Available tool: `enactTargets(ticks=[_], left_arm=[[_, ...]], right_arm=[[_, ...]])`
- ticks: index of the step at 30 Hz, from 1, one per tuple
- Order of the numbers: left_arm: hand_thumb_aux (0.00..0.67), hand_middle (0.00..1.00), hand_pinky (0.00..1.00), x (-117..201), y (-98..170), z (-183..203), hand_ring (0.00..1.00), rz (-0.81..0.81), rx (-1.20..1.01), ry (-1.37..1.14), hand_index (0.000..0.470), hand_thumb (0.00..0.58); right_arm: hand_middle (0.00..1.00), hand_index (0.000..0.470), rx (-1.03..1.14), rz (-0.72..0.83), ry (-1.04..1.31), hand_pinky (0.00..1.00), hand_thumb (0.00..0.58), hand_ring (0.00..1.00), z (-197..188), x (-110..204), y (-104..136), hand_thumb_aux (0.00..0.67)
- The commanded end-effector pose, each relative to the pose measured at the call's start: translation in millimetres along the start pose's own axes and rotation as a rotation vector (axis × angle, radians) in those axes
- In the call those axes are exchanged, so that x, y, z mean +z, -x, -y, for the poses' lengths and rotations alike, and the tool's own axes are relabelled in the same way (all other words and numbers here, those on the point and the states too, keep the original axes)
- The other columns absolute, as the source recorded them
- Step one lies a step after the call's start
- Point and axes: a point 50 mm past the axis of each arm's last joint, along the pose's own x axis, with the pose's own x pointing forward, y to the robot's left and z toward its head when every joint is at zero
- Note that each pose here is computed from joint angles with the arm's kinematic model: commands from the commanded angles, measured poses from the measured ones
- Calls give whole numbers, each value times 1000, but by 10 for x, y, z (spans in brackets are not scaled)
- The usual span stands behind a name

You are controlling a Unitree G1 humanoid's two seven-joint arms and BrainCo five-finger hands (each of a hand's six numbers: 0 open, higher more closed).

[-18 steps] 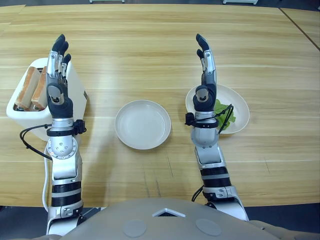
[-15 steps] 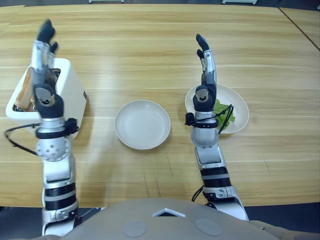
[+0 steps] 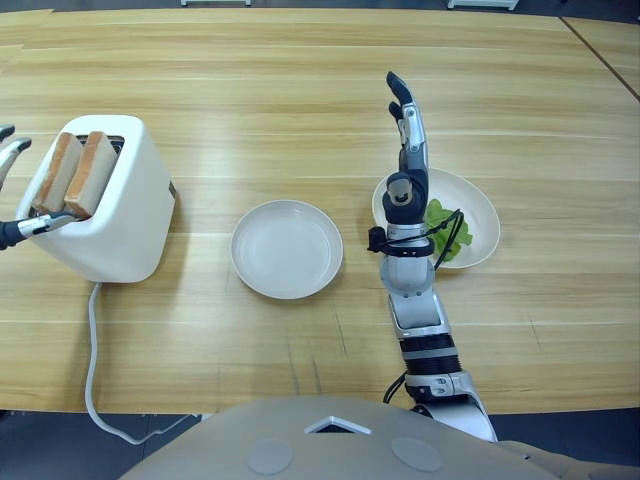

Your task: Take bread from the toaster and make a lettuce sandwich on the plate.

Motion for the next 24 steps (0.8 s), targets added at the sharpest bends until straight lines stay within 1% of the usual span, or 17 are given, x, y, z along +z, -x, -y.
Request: enactTargets(ticks=[1, 5, 14, 18, 24], left_arm=[[0, 0, 0, -109, 28, 100, 0, 2, -68, -58, 0, 0], [0, 0, 0, -167, 42, 177, 0, -28, -71, -48, 0, 0], [0, 0, 0, -84, -64, 218, 0, -91, 0, 116, 0, 0], [0, 0, 0, -90, -70, 238, 0, -110, -6, 124, 0, 0], [0, 0, 0, -24, -132, 315, 0, -95, -20, 122, 0, 0]], right_arm=[[0, 0, 9, -2, 2, 0, 0, 0, 5, -18, -15, 0], [0, 0, 14, -3, 1, 0, 0, 0, -4, -19, -19, 0], [0, 0, 3, -29, -33, 0, 0, 0, 7, -35, -39, 0], [0, 0, 5, -36, -32, 0, 0, 0, 19, -46, -37, 0], [0, 0, 8, -33, -34, 0, 0, 0, 5, -42, -47, 0]])
